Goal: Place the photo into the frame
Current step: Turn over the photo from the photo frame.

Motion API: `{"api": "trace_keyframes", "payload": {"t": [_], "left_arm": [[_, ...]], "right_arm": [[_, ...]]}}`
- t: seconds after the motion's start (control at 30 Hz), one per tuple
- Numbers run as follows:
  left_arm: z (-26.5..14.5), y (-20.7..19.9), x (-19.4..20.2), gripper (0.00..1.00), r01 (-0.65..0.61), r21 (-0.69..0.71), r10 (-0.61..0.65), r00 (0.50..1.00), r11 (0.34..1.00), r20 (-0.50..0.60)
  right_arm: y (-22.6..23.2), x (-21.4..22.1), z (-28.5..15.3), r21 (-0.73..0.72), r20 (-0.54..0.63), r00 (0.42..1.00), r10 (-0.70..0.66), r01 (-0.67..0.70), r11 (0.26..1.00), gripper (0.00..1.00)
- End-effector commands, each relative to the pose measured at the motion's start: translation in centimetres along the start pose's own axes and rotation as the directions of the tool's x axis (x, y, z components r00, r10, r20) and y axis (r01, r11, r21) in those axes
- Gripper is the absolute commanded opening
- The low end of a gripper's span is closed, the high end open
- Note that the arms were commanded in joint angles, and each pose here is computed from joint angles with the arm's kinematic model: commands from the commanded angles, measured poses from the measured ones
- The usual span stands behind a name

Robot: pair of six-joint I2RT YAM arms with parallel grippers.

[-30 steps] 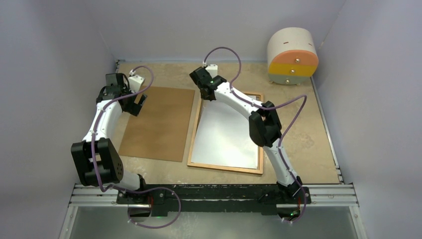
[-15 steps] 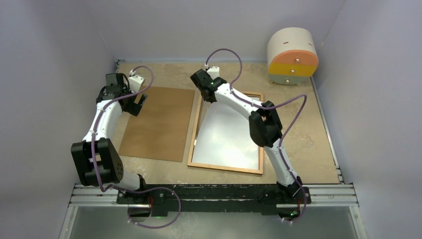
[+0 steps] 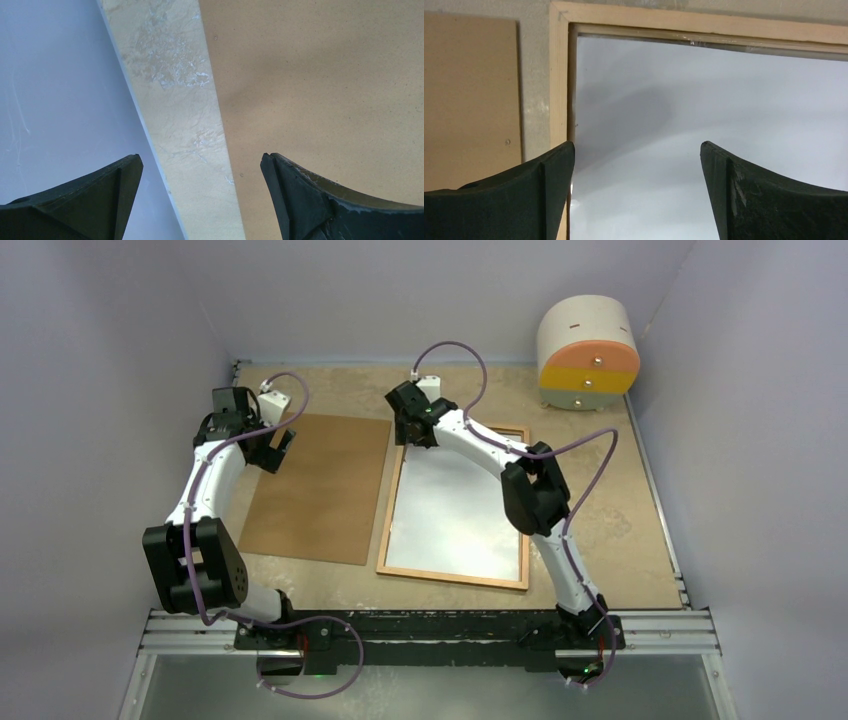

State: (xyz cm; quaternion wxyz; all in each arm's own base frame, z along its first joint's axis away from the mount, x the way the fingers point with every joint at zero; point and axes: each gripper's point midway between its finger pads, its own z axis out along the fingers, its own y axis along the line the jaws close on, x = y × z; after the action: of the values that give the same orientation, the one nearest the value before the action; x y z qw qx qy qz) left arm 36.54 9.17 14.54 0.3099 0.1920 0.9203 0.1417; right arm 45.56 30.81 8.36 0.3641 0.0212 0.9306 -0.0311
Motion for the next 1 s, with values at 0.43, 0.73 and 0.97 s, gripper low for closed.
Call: {"api": "trace_keyframes", "payload": {"t": [0.43,0.73,0.97], "left_arm": [[-0.8,1.2,-0.9,1.00,-0.025,-0.047,0.026,1.000,0.999,0.018],[2.6,7.6,2.0,0.97,0.124,-0.202,-0.146,0.985,0.972,-0.095],[5.6,8.8,5.7,0.95,0.177,-0.311,-0.232,0.961,0.934,-0.151]], "right_arm": [[2.0,-4.0,-6.1,-0.221,0.013,0.985,0.170,-0.163,0.962,0.99],[11.0,-0.7,-9.6,-0.491,-0.105,0.975,0.197,-0.223,0.842,0.99],[15.3,3.9,-8.9,-0.490,-0.194,0.962,0.190,-0.263,0.831,0.99]]}}
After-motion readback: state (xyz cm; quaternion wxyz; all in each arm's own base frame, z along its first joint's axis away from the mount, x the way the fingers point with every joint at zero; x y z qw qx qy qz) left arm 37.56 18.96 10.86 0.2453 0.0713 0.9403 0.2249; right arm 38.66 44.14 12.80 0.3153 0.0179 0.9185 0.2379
